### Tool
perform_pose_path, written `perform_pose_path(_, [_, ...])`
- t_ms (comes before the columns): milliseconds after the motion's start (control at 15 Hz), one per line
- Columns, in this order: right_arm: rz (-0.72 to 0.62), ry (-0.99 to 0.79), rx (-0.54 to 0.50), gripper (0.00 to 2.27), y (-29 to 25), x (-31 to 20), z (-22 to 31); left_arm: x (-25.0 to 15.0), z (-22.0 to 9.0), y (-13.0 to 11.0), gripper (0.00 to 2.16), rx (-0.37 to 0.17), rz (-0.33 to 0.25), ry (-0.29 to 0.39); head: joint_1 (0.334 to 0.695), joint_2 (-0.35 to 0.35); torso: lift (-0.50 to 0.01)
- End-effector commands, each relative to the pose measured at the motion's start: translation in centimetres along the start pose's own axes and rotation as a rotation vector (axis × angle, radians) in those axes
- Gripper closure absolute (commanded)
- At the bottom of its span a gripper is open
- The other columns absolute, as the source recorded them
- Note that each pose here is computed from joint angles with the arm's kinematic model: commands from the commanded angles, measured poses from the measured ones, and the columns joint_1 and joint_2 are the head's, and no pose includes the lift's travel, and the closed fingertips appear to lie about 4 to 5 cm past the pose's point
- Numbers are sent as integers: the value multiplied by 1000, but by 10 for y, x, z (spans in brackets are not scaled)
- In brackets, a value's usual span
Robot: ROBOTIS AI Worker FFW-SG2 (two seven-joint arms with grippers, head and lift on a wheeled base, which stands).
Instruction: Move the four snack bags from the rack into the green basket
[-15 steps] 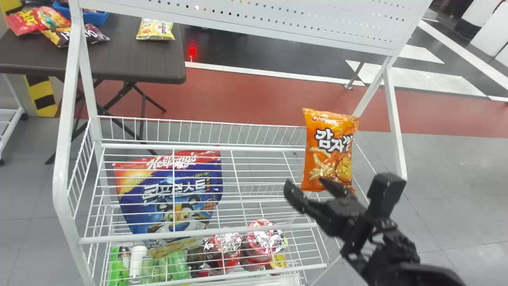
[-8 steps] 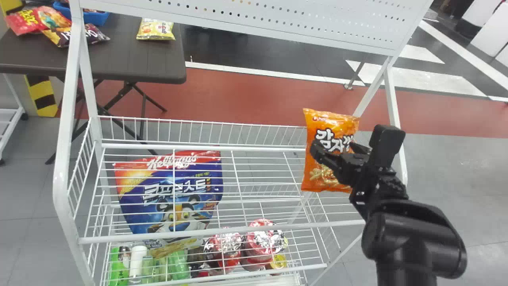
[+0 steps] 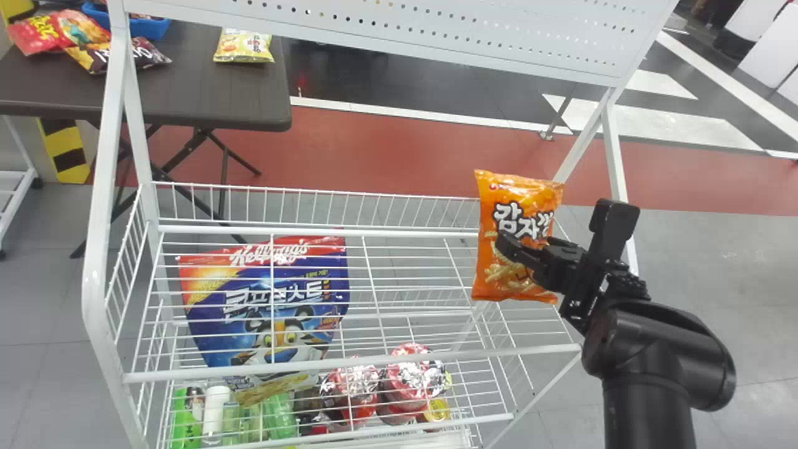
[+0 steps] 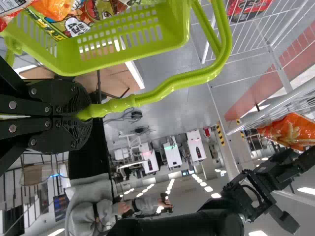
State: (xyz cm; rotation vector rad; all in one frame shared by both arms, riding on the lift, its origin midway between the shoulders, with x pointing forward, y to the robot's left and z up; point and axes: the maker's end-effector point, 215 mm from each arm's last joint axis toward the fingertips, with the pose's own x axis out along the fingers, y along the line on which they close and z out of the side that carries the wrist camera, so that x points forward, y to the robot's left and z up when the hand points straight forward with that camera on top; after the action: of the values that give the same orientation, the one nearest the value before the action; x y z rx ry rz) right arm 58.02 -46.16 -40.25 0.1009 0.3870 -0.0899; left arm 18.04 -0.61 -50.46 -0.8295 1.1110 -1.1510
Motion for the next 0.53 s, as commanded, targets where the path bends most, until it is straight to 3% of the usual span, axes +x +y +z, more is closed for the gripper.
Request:
perform_pose_path(0, [38,15,1,707,6,7,-1,1,0,1,2128,-2,3,3,695,-350,0])
perform_pose_path(67, [52,29,8,1764,9,8,-4,0,-1,1,2128,-2,5,4,695,-350,0])
perform_pose_path(133, [57,41,27,2219,9,6,-9,1,0,1,2128,-2,5,3,695,-350,0])
perform_pose_path(467, [76,-11,12,2233,16,-3,-8,1,0,1,2128,-1,5,4,695,-350,0])
